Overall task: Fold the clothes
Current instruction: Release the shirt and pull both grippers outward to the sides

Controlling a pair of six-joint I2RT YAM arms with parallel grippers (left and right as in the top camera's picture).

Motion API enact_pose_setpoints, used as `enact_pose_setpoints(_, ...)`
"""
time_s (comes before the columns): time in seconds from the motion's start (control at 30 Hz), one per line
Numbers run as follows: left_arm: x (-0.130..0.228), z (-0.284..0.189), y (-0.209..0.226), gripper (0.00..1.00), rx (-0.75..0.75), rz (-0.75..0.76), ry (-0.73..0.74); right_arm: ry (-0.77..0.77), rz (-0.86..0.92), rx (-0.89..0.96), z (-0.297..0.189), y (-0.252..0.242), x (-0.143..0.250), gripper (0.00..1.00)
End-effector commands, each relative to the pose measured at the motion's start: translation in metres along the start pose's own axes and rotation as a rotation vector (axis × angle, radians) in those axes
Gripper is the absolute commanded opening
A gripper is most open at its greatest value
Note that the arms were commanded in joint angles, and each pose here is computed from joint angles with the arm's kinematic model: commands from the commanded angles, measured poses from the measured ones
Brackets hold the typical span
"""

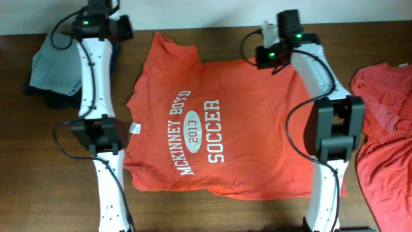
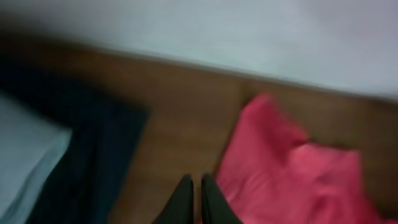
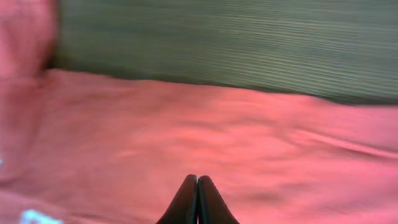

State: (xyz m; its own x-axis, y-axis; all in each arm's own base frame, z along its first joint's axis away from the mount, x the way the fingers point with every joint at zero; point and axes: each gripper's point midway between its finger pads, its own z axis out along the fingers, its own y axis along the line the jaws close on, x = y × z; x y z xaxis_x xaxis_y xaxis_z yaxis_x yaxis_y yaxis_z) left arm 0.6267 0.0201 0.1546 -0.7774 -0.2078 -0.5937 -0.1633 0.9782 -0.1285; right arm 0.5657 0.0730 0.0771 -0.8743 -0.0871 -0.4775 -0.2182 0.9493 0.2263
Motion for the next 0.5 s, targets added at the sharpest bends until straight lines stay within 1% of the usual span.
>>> enact_pose_setpoints(0.0,0.010,0.009,0.032,0.12,-0.033,-0.053,0.047,-0.059,0.020,0.123,-0.025,-0.051,-0.014,0.04)
enact_pose_setpoints(0.03,0.013,0.011,0.039,0.33,-0.042,-0.062,0.061,-0.071,0.028,0.157,-0.028,-0.065,-0.015,0.04)
enact_pose_setpoints(0.07,0.018,0.014,0.045,0.49,-0.049,-0.070,0.076,-0.080,0.032,0.184,-0.031,-0.077,-0.016,0.04)
enact_pose_setpoints(0.1,0.020,0.015,0.049,0.59,-0.054,-0.076,0.087,-0.085,0.038,0.207,-0.033,-0.088,-0.016,0.04)
enact_pose_setpoints(0.13,0.024,0.016,0.053,0.62,-0.060,-0.081,0.103,-0.089,0.050,0.222,-0.036,-0.098,-0.016,0.04)
enact_pose_setpoints(0.2,0.032,0.018,0.057,0.80,-0.068,-0.087,0.132,-0.092,0.068,0.232,-0.040,-0.111,-0.013,0.04)
enact_pose_setpoints(0.23,0.033,0.017,0.058,0.95,-0.069,-0.087,0.139,-0.092,0.076,0.237,-0.040,-0.116,-0.012,0.04)
enact_pose_setpoints(0.27,0.034,0.017,0.058,0.99,-0.069,-0.087,0.142,-0.088,0.082,0.239,-0.039,-0.120,-0.010,0.04)
enact_pose_setpoints(0.47,0.034,0.018,0.056,0.99,-0.068,-0.084,0.143,-0.057,0.097,0.256,-0.021,-0.133,0.001,0.04)
